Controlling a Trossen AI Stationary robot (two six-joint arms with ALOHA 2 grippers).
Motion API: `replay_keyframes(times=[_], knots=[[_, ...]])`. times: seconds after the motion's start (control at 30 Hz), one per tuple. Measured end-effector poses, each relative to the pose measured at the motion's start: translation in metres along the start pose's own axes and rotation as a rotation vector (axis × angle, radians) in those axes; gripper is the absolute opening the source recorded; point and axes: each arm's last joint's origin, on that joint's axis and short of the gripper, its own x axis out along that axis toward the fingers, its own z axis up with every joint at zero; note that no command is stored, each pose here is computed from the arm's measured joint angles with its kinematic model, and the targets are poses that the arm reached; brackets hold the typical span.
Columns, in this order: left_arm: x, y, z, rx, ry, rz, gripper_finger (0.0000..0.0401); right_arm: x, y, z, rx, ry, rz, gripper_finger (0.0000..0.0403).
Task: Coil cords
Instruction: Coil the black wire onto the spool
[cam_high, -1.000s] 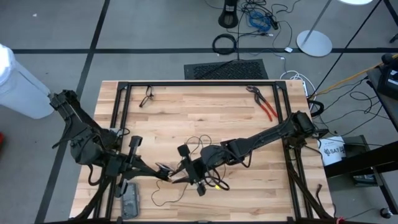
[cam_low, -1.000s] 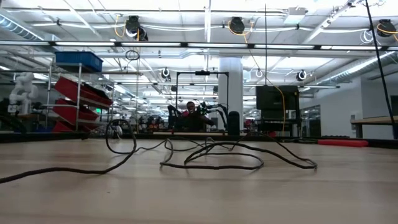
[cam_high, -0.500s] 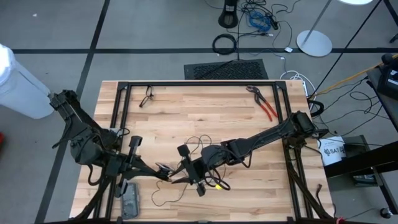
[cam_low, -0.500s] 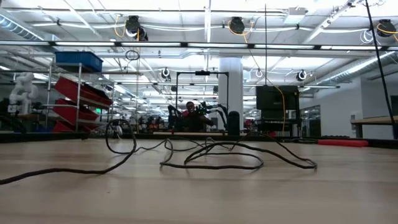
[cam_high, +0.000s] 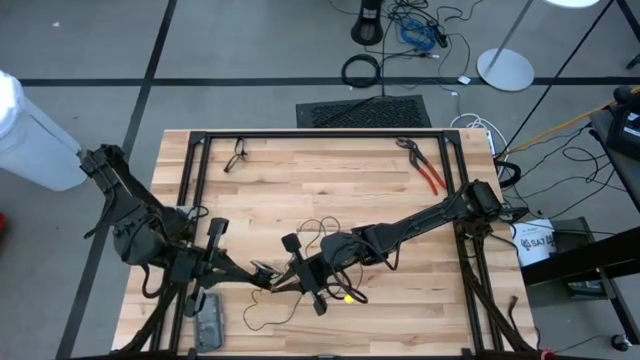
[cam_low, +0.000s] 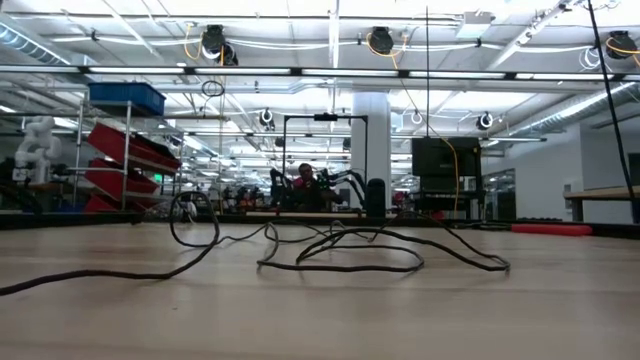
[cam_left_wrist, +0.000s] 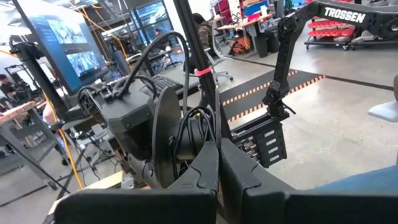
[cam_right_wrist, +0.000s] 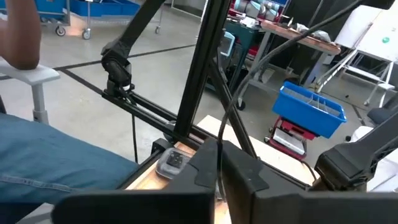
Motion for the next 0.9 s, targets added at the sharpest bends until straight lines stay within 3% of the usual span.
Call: replay_keyframes(times=[0.33,0.67,0.9], knots=[[0.000,-0.003,-0.009,0.044,0.088,-0.024,0.0002,-0.019,0.005,0.012,0.045,0.119,-0.016,0.0002],[-0.001,-0.003,-0.012,0.030,0.109,-0.025,0.0002,-0.053,0.035,0.045,0.021,0.220,-0.048,0.0001],[-0.002,0.000,-0.017,0.018,0.185,0.112,0.0002,-0.070,0.054,0.065,-0.006,0.196,-0.075,0.0000]])
